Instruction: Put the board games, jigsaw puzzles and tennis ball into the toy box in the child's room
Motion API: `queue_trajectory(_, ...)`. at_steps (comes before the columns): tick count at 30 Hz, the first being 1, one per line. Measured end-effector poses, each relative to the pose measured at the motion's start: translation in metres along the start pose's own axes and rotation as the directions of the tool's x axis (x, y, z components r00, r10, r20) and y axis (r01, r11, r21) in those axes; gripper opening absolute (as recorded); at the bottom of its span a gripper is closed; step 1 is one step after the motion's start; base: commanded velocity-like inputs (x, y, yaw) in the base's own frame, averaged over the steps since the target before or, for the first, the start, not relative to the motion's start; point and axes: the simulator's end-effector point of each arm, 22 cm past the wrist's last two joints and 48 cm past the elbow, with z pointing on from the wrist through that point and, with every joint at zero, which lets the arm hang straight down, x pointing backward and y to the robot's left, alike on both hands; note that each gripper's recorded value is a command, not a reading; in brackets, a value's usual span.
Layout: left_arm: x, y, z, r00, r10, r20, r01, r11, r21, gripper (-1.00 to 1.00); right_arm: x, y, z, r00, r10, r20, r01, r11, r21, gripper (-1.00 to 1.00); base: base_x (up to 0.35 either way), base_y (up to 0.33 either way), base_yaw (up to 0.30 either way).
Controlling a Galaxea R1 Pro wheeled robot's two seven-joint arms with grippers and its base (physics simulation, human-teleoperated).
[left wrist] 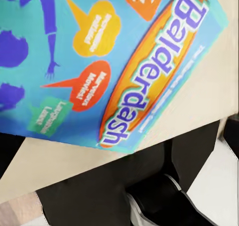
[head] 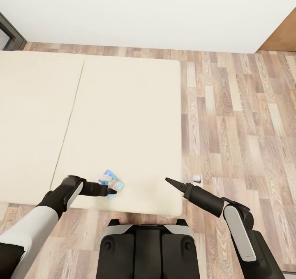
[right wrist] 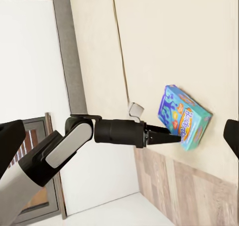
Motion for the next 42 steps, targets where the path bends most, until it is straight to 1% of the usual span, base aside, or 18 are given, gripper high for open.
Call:
queue_trajectory(8, 0.0, -0.003, 0.001, 1.0, 0.002, 0.0, -0.002, 1.0, 0.003, 1.0, 0.0, 0.0, 0.0, 1.0, 0.0, 0.001, 0.0, 1.0, 0.0, 1.0, 0.0, -0.227, 0.0)
queue_trajectory(14, -0.001, -0.003, 0.001, 1.0, 0.002, 0.001, -0.002, 1.0, 0.004, 1.0, 0.0, 0.0, 0.0, 1.0, 0.0, 0.001, 0.0, 1.0, 0.0, 1.0, 0.0, -0.057, 0.0)
queue_trajectory(26, -0.001, -0.001, 0.0, 1.0, -0.002, 0.003, 0.002, 1.0, 0.003, 1.0, 0.0, 0.0, 0.0, 1.0, 0.0, 0.001, 0.0, 1.0, 0.0, 1.0, 0.0, -0.132, 0.0)
queue_trajectory(32, -0.001, 0.004, -0.003, 1.0, -0.006, 0.005, 0.006, 1.0, 0.0, 1.0, 0.0, 0.0, 0.0, 1.0, 0.0, 0.001, 0.0, 1.0, 0.0, 1.0, 0.0, -0.028, 0.0)
queue_trajectory(42, 0.0, 0.011, -0.007, 1.0, -0.01, 0.005, 0.01, 1.0, -0.009, 1.0, 0.0, 0.0, 0.0, 1.0, 0.0, 0.001, 0.0, 1.0, 0.001, 1.0, 0.0, 0.066, 0.0)
